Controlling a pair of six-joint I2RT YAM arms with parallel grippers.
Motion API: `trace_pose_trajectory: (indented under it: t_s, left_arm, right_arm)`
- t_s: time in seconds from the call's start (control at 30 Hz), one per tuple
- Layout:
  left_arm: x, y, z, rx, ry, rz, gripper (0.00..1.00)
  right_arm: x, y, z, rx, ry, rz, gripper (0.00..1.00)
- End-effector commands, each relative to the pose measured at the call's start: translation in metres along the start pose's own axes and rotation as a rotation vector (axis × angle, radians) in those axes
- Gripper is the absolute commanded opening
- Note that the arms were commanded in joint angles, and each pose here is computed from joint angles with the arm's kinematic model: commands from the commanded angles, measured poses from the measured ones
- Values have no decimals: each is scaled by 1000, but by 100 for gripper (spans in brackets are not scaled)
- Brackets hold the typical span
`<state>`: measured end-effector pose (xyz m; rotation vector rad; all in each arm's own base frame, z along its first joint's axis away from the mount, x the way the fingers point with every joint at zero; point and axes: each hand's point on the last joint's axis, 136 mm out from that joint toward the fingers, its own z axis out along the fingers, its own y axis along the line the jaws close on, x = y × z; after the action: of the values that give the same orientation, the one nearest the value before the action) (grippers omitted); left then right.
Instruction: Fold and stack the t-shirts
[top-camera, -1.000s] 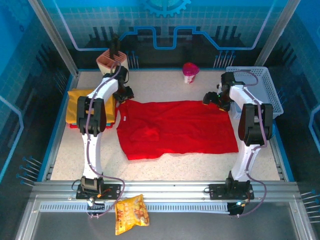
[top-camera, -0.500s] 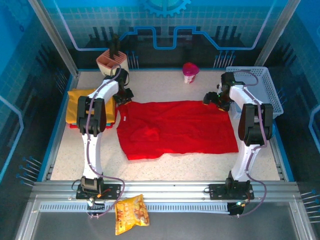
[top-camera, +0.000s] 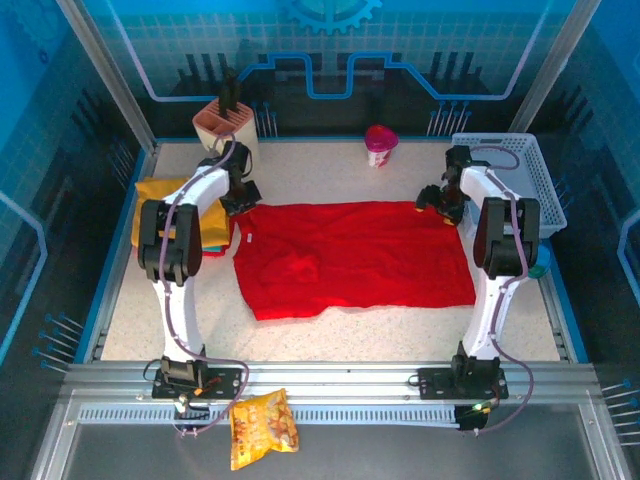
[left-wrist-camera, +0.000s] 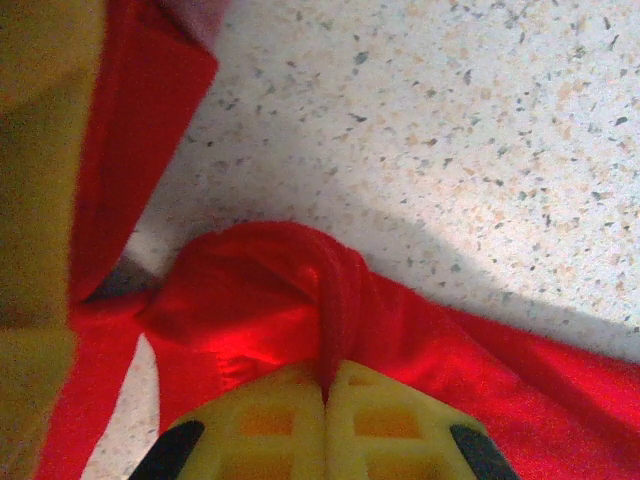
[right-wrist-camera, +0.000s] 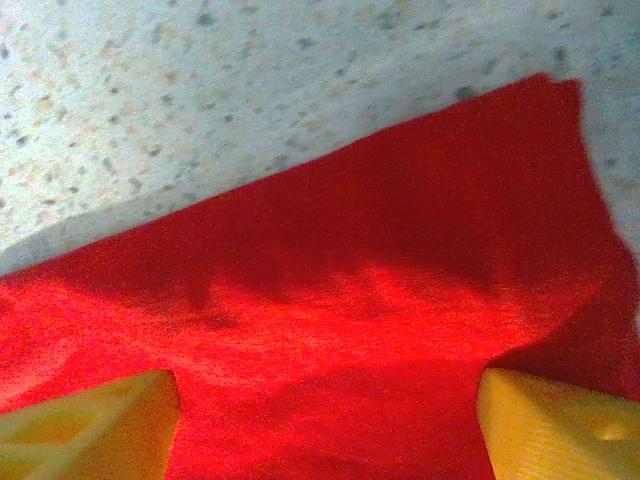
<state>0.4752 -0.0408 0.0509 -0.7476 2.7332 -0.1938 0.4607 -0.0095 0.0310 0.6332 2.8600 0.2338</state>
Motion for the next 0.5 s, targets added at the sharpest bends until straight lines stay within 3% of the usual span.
trace_pose_trajectory:
  t_s: [0.0, 0.07, 0.23, 0.47]
  left_arm:
    - [-14, 16, -14, -22, -54, -20, 1]
    - [-20, 20, -16, -22, -61, -34, 1]
    - [-32, 16, -21, -5, -79, -37, 15]
    - [-24, -10, -41, 83, -88, -5, 43]
  right_arm:
    - [-4, -20, -4, 44, 2, 56, 78]
    - [-6, -25, -4, 51, 0, 64, 79]
    - [-6, -26, -3, 39, -1, 65, 78]
    - [-11, -2, -22, -37, -50, 10, 80]
